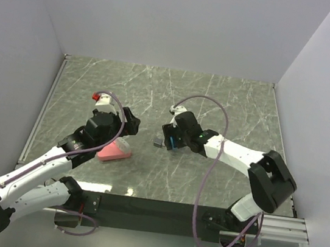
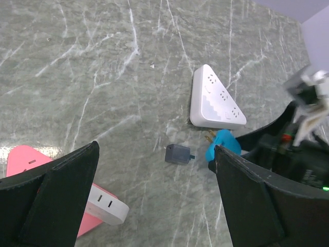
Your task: Insert the plug
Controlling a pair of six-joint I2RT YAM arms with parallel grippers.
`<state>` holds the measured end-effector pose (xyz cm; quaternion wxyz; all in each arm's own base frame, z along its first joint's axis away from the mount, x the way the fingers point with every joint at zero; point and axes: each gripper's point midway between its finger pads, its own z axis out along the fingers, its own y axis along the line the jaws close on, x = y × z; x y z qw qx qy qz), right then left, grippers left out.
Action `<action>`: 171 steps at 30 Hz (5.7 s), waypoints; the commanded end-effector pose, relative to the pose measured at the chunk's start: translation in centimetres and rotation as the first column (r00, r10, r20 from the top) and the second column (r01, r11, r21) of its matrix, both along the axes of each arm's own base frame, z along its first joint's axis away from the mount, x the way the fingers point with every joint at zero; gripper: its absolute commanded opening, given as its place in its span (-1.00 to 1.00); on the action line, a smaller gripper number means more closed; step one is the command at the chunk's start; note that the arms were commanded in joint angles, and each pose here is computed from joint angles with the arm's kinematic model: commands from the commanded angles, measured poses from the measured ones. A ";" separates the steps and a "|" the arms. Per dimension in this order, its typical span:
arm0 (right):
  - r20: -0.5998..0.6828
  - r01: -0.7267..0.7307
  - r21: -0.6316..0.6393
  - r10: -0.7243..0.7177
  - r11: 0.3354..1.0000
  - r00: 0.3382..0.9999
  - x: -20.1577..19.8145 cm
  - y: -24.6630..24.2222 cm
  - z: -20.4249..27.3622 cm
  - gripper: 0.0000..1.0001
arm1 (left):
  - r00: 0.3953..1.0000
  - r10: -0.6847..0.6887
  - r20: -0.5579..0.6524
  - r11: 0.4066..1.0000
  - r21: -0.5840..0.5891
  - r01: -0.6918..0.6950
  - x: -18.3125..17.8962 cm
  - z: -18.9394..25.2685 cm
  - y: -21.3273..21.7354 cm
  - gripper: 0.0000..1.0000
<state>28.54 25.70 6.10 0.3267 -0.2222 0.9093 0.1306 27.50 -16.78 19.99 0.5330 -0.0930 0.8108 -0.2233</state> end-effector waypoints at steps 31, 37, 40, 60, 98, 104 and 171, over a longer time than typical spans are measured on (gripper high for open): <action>0.411 -0.627 0.090 0.545 0.773 0.731 -7.0 9.5 14.1 -0.87 | 0.925 -0.375 0.066 0.900 -0.213 0.380 -5.3 1.7 -5.5 0.94; 0.424 -0.657 0.079 0.571 0.750 0.703 -8.0 9.8 14.4 -0.87 | 0.885 -0.458 0.082 0.851 -0.249 0.463 -6.1 1.8 -7.1 0.86; 0.433 -0.664 0.077 0.574 0.744 0.695 -8.3 9.8 14.6 -0.86 | 0.876 -0.477 0.075 0.839 -0.257 0.479 -6.2 1.6 -7.4 0.82; 0.481 -0.682 0.041 0.584 0.731 0.654 -9.4 9.8 15.2 -0.82 | 0.738 -0.666 0.107 0.667 -0.357 0.654 -9.1 1.2 -9.3 -0.38; 0.552 -0.686 0.603 0.407 0.407 0.728 -8.5 9.9 26.0 0.59 | 0.728 -0.385 0.568 0.775 -0.230 0.589 -6.1 12.7 -2.7 -0.72; 0.569 -0.709 0.600 0.425 0.371 0.704 -7.9 10.5 25.7 0.49 | 0.709 -0.408 0.576 0.750 -0.232 0.620 -6.2 12.6 -3.3 -0.71; 0.364 -0.530 0.507 0.389 0.679 0.846 1.8 10.6 23.7 -1.00 | 0.941 0.271 0.203 0.944 -0.246 -0.219 -3.3 2.3 9.5 0.99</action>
